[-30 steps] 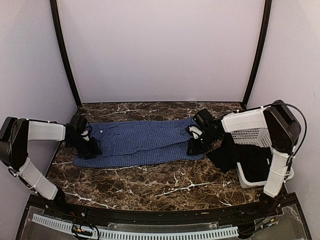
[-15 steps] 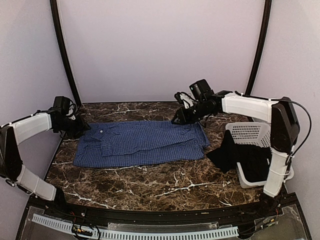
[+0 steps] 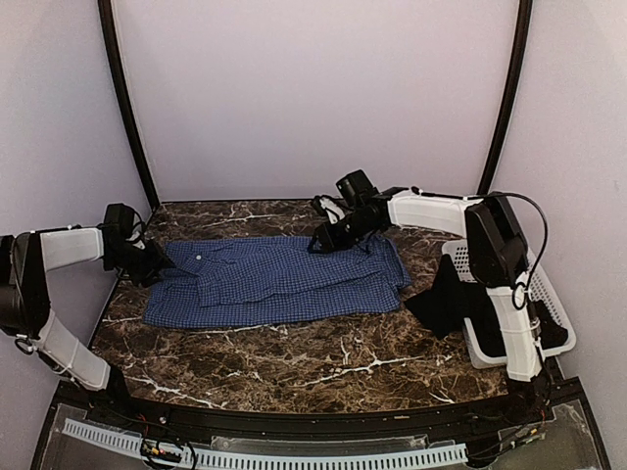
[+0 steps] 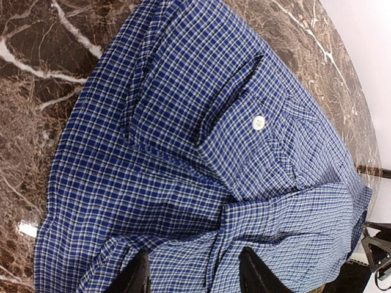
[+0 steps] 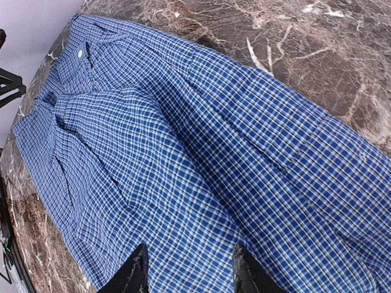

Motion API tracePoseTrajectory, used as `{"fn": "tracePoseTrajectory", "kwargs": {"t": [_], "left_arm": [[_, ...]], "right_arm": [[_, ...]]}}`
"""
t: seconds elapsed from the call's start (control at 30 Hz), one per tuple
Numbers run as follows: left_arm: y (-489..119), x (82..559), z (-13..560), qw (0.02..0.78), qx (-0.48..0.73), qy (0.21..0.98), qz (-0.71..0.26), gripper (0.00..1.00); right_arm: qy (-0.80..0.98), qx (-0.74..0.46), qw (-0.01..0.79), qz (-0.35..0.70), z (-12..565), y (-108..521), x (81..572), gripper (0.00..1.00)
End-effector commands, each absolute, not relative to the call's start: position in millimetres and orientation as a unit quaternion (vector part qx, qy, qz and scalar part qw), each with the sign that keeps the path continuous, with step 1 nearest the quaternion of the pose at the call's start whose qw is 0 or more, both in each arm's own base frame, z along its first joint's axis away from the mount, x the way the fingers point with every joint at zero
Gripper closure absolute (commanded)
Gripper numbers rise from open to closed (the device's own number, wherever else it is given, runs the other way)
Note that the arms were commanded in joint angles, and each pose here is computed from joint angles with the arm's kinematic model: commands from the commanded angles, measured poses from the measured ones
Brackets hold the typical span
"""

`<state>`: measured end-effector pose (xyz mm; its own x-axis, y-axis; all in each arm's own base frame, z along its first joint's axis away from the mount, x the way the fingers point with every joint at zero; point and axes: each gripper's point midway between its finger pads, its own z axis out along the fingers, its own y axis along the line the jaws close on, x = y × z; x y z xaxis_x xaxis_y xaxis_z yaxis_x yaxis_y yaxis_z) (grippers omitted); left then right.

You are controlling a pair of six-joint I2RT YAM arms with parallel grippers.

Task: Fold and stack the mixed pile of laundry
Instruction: Adjust the rectangle-folded shirt at the center of the board.

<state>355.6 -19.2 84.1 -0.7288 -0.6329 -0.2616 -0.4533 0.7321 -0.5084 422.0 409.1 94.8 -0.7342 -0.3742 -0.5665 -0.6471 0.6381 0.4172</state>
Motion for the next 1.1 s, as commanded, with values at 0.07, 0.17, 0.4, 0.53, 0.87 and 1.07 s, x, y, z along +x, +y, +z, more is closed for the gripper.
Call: {"fn": "tracePoseTrajectory", "kwargs": {"t": [0.07,0.17,0.4,0.53,0.87,1.07], "left_arm": [[-19,353,69,0.200,-0.306,0.905,-0.216,0.51],[-20,354,64,0.196,-0.308,0.905,-0.218,0.50],[-20,359,57,0.190,-0.309,0.906,-0.219,0.50],[-20,360,55,0.190,-0.307,0.907,-0.218,0.51],[-16,361,51,0.184,-0.296,0.915,-0.201,0.57],[-8,351,61,0.202,-0.289,0.919,-0.177,0.63]], "right_arm": [[0.858,-0.324,0.240,0.319,99,438,430,0.55],[0.860,-0.328,0.240,0.310,89,441,436,0.55],[0.859,-0.345,0.231,0.298,70,450,443,0.55],[0.856,-0.353,0.222,0.307,65,455,438,0.61],[0.843,-0.364,0.225,0.325,78,461,431,0.90],[0.838,-0.366,0.232,0.330,89,462,430,1.00]]}}
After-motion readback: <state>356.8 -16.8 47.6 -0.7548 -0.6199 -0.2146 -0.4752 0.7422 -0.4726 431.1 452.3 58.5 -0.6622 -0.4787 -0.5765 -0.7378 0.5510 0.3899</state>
